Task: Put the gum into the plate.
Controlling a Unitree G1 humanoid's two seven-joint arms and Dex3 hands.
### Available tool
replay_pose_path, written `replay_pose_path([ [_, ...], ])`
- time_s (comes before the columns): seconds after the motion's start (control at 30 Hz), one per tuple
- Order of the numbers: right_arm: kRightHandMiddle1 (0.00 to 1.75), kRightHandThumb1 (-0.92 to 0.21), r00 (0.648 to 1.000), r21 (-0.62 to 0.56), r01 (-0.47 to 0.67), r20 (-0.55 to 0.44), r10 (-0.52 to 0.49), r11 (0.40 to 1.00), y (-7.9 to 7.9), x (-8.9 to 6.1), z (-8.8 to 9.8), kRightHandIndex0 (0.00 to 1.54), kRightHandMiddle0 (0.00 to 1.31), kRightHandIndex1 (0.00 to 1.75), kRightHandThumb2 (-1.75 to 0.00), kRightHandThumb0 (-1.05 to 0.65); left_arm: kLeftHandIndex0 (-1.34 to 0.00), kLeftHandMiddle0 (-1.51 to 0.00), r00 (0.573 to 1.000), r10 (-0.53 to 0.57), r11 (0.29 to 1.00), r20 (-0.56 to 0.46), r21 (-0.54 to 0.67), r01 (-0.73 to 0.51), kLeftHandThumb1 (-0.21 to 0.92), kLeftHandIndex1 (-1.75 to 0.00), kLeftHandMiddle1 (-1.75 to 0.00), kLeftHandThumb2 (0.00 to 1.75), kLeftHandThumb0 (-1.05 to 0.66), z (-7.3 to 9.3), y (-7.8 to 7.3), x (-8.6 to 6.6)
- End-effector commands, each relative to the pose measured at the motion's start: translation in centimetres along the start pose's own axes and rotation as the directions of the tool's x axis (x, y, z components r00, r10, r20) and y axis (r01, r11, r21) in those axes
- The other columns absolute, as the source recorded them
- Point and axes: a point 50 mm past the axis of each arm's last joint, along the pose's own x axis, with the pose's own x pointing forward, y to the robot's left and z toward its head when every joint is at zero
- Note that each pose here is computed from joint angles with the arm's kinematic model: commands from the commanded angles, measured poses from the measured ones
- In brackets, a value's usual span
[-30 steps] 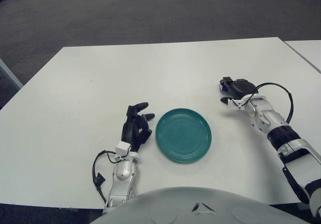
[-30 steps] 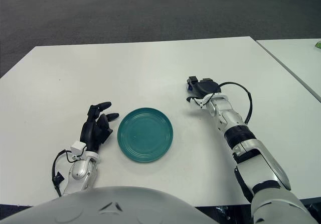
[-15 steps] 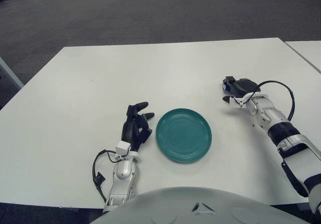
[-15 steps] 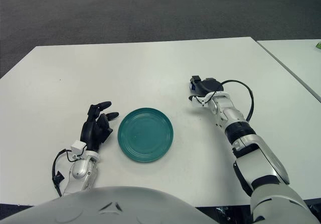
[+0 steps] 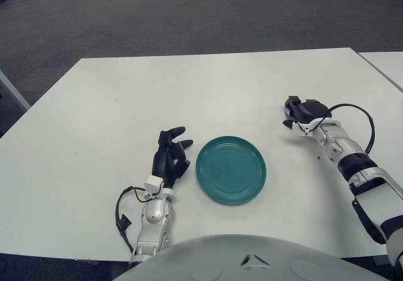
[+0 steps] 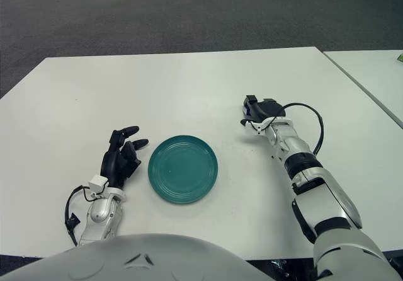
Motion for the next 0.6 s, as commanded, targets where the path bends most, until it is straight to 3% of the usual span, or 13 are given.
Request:
replay_pose_path([
  [0.0, 1.71, -0.92, 0.997, 0.083, -0.076, 0.003, 0.076, 0.994, 3.00, -1.05, 0.22, 0.70, 0.44, 1.66, -0.59, -0.69, -0.12, -0.43, 0.997, 0.032, 0.999, -0.069, -0.014, -0.033, 0.92, -1.26, -1.08, 0.85, -0.76, -1.27, 0.21, -0.26],
  [0.3, 1.74, -0.92, 0.998, 0.113, -0.005, 0.064, -0.003, 0.994, 2.90, -1.23, 0.51, 0.95, 0.72, 1.74, -0.69, -0.59, -0.10, -0.40, 0.999, 0.017, 1.000, -0.037, 0.019, -0.016, 0.92, -1.29, -1.12, 0.85, -0.81, -1.22, 0.32, 0.03],
  [0.57, 1.75, -0.92, 0.995, 0.101, 0.020, 0.097, -0.029, 0.995, 2.79, -1.24, 0.50, 1.04, 0.84, 1.75, -0.73, -0.52, -0.08, -0.40, 0.999, 0.013, 1.000, -0.040, 0.016, -0.012, 0.92, -1.29, -1.13, 0.87, -0.82, -1.27, 0.48, 0.22],
])
